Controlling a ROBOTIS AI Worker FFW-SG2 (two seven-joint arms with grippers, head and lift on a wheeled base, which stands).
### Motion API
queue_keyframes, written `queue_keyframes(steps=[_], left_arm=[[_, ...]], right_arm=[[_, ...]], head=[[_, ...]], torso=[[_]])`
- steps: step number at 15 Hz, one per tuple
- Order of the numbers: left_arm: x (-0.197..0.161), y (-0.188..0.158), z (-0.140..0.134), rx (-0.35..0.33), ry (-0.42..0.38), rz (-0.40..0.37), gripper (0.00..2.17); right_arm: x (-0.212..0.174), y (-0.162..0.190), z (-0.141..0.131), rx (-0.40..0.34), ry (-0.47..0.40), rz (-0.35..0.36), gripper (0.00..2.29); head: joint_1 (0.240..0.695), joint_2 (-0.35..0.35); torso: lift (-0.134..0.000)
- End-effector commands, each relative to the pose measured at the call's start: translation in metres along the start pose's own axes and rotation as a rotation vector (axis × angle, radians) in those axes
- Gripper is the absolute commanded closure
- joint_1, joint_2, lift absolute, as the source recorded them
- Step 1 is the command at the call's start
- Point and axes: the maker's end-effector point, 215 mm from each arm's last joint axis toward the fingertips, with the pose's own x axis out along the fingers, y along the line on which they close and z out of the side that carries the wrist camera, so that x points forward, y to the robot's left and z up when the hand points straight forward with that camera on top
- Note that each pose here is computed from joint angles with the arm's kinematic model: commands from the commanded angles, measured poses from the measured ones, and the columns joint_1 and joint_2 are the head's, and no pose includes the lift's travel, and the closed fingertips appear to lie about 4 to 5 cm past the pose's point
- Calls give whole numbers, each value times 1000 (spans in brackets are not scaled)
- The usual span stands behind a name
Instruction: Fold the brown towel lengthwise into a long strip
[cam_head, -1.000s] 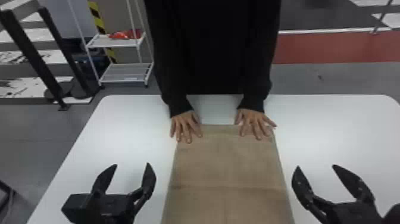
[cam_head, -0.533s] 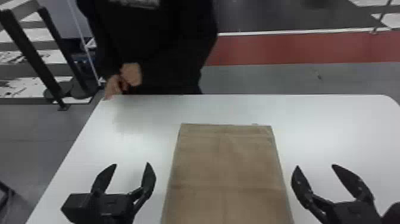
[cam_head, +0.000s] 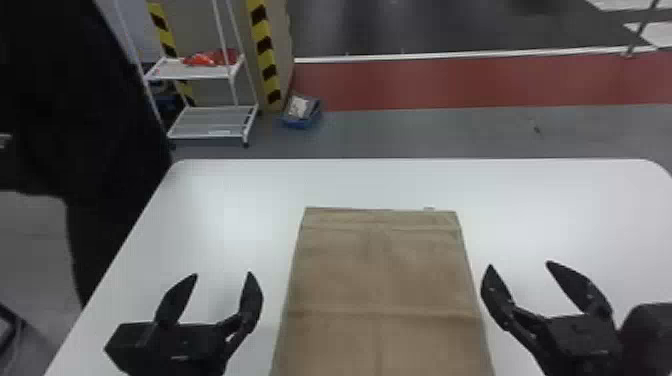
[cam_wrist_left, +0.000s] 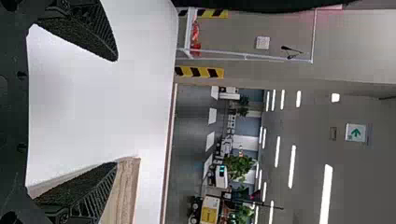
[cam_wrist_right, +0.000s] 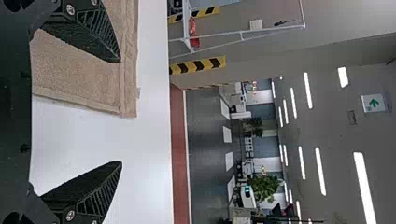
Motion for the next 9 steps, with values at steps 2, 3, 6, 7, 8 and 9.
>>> queue_keyframes(steps=[2, 3, 6, 7, 8, 9], left_arm=[[0, 2, -3, 3, 6, -1, 76], [0, 2, -4, 3, 8, -4, 76], [5, 0, -5, 0, 14, -13, 76], [8, -2, -5, -1, 13, -18, 76], [11, -5, -6, -2, 16, -28, 76], [13, -6, -7, -2, 18, -33, 76]], right_arm=[[46, 4, -8, 25, 53, 24, 103], [58, 7, -11, 29, 68, 33, 100], [95, 13, -24, 36, 125, 57, 93], [106, 15, -30, 40, 154, 64, 93], [113, 17, -33, 40, 171, 69, 93], [119, 18, -35, 36, 183, 72, 93]], head=[[695, 110], [695, 112], [695, 128], [695, 131], [695, 134], [695, 136]], torso=[[-116], [-116], [-116], [-116], [-116], [-116]])
